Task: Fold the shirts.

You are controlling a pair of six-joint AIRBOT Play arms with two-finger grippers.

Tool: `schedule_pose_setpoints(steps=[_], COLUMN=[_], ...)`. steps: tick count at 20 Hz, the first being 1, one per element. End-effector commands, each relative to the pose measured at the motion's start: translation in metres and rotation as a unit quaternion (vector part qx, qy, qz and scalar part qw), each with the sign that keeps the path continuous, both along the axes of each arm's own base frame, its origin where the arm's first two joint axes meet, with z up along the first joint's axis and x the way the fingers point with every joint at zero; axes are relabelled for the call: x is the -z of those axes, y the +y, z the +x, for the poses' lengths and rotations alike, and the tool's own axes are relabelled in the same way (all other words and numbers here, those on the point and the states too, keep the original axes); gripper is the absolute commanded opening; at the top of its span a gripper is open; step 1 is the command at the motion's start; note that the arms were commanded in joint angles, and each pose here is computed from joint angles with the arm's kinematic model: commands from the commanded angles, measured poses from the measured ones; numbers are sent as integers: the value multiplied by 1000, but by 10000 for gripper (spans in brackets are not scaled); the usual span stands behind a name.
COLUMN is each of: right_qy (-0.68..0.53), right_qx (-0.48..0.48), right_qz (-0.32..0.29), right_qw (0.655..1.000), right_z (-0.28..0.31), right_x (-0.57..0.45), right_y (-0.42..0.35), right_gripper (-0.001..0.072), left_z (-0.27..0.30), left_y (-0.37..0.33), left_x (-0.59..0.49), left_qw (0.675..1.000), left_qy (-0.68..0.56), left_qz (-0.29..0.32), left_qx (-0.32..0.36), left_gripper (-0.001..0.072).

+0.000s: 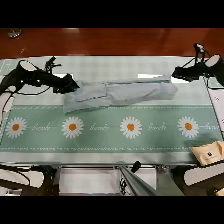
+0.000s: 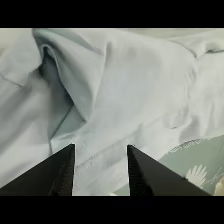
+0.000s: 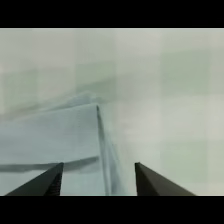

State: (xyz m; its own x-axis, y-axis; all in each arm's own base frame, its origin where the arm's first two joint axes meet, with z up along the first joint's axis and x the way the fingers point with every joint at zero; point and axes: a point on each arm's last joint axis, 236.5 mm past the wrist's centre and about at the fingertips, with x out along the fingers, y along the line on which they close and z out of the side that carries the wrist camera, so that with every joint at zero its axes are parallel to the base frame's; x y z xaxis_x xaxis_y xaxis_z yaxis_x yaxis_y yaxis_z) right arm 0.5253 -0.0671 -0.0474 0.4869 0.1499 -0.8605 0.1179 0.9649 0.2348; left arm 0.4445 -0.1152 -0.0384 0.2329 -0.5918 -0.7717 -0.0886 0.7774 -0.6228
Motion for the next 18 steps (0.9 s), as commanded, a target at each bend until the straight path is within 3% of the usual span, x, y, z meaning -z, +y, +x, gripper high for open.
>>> schedule_pose_setpoints(steps=[1,3,5,11,12,13,14,16,18], right_qy=[34,53,71,129,127,123,115,81,38], right_qx=[30,34,25,21,16,12,4,-22,-39], right_qz=[41,149,217,283,280,279,282,268,249], right_qw=[998,987,973,950,951,952,953,960,967], right_z=[-20,-27,-32,-39,-36,-34,-32,-28,-25], right_x=[5,13,24,60,60,56,46,17,-26], right_y=[-21,0,16,60,67,72,76,79,78], right_gripper=[549,549,549,536,359,99,30,29,29], left_z=[3,2,0,-5,-6,-5,-6,-9,-13], left_y=[9,5,1,-2,-2,-2,-3,-12,-33], left_x=[-35,-53,-72,-114,-116,-116,-116,-117,-121], left_qw=[999,998,996,991,990,990,990,990,988], left_qy=[-41,-62,-86,-136,-138,-138,-137,-139,-147], left_qz=[5,6,8,12,12,12,12,11,8], left_qx=[-6,-2,4,9,9,8,9,20,39], left_gripper=[393,392,391,385,374,330,225,23,22])
